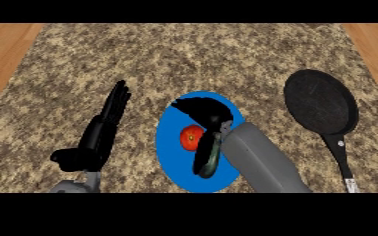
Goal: Pick the tomato from the plate and place it in the pan
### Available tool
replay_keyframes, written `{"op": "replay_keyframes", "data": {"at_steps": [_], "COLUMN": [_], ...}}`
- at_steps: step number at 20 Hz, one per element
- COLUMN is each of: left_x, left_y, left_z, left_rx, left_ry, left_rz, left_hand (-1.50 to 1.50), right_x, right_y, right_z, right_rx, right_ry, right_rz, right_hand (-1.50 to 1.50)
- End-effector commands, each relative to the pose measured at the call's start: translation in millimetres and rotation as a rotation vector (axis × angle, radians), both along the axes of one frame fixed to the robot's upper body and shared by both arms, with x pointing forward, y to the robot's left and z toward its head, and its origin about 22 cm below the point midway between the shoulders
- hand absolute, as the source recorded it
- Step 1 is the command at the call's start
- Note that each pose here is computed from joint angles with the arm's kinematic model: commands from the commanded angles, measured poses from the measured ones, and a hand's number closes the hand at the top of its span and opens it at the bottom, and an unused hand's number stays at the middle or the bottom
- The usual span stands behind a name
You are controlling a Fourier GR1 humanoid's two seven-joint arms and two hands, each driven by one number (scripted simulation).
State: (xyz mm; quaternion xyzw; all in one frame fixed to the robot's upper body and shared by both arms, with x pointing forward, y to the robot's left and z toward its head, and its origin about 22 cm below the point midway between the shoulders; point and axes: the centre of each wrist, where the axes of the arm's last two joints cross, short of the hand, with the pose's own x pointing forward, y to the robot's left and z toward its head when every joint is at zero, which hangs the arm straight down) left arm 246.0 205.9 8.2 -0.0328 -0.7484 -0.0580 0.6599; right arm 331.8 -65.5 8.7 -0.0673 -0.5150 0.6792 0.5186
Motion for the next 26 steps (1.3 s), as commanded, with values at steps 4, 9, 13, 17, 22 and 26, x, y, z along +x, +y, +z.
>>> {"op": "replay_keyframes", "data": {"at_steps": [4,9,13,17,22,26], "left_x": [11.6,9.3,2.3,24.2,1.4,-8.7], "left_y": [-10.8,-19.1,-4.9,-11.7,8.9,8.2], "left_z": [-0.4,2.6,-4.9,4.1,-0.3,-10.5], "left_rx": [0.008,0.007,0.016,0.0,0.007,0.01], "left_ry": [0.005,0.001,-0.017,-0.013,0.003,0.019], "left_rz": [-0.003,-0.006,0.005,-0.004,0.008,0.03], "left_hand": [0.0,0.0,0.0,0.0,0.0,0.0], "right_x": [-2.3,-10.4,-8.5,25.5,22.7,15.4], "right_y": [9.9,4.4,-1.5,7.4,-6.7,-7.9], "right_z": [-23.3,-46.9,-58.1,-14.4,-11.0,-1.4], "right_rx": [-0.116,-0.123,-0.131,-0.052,0.029,0.044], "right_ry": [0.056,-0.052,-0.089,-0.172,-0.341,-0.415], "right_rz": [0.085,0.143,0.141,0.124,0.022,-0.296], "right_hand": [1.5,1.5,1.5,1.5,1.5,1.5]}}
